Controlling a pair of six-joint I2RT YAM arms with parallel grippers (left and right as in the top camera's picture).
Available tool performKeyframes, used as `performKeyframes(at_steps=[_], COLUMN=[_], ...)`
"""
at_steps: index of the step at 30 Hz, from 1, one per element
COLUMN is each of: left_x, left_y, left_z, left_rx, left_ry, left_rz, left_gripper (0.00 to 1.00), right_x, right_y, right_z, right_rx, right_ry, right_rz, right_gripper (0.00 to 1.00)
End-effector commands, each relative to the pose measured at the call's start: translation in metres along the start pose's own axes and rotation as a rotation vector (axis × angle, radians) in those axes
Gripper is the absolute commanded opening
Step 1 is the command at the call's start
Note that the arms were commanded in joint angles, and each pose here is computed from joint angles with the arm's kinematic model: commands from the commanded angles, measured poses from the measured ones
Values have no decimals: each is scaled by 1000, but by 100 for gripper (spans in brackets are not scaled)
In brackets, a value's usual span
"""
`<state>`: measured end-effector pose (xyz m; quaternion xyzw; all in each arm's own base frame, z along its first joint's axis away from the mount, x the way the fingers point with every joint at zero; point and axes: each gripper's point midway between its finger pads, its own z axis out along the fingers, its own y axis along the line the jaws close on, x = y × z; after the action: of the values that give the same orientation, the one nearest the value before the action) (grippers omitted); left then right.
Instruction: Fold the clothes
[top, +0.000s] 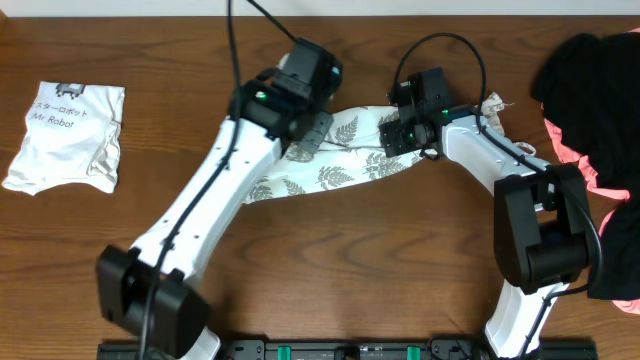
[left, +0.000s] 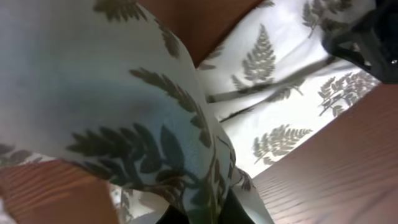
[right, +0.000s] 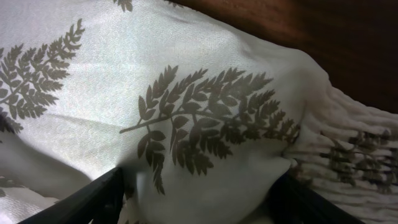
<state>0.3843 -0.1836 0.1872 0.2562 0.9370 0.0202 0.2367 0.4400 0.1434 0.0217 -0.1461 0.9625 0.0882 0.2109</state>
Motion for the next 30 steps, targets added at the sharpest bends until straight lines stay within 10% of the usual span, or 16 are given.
performKeyframes(at_steps=[1, 15, 17, 23, 30], left_x=[-3, 3, 3, -19, -47], left_y=[-6, -46, -53, -75, -69], left_z=[20, 74, 77, 68, 46], left_rx=[15, 185, 223, 360, 376], left_ry=[27, 100, 103, 16, -79], left_rz=[-34, -28, -29, -34, -55], left_gripper=[6, 7, 36, 66, 70], right_x=[6, 9, 10, 10, 6], right_y=[6, 6, 6, 6, -11], right_z=[7, 6, 6, 6, 2], right_rx=[-15, -15, -15, -15, 63], right_ry=[20, 29, 33, 34, 25], right_rz=[10, 11, 12, 12, 20], right_gripper=[75, 76, 76, 77, 79])
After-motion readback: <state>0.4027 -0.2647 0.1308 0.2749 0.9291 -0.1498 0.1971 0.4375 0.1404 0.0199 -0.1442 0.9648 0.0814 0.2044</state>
